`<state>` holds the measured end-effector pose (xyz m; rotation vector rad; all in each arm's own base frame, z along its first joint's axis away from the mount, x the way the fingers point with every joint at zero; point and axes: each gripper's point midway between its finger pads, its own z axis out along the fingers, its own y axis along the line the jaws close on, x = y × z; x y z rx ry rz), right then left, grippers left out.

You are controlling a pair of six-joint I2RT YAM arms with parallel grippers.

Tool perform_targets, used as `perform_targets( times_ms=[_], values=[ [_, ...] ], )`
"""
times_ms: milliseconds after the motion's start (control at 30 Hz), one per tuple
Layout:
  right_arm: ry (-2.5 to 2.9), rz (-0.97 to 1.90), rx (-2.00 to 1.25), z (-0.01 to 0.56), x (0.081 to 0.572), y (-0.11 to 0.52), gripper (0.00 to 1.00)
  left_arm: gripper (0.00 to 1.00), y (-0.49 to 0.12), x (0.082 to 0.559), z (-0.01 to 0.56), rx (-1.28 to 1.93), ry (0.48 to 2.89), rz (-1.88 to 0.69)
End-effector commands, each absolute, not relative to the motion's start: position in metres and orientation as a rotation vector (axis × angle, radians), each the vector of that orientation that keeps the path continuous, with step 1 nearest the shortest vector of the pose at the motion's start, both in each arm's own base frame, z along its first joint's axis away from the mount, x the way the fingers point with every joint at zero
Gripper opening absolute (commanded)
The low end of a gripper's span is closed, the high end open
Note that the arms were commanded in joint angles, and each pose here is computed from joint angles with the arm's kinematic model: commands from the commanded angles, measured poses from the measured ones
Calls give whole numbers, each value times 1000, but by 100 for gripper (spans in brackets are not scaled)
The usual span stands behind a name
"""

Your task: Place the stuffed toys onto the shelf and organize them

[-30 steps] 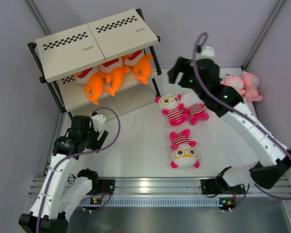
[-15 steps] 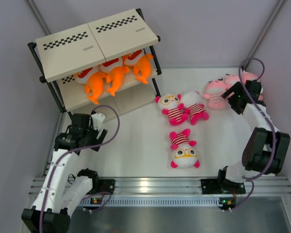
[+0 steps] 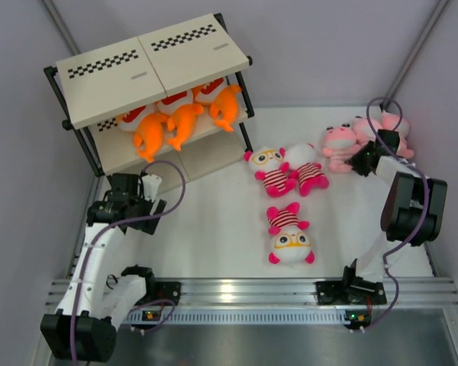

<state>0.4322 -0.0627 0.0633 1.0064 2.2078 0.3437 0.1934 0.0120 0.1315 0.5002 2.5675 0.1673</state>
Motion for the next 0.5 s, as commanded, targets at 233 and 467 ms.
perform_targets(
  times_ms=[233, 467],
  values=[
    [1947, 87, 735, 238, 444, -73, 0, 88, 10, 206, 149, 457, 2495, 146],
    [1770, 232, 394, 423, 438, 18, 0, 88, 7, 203, 155, 475, 2446, 136]
  ],
)
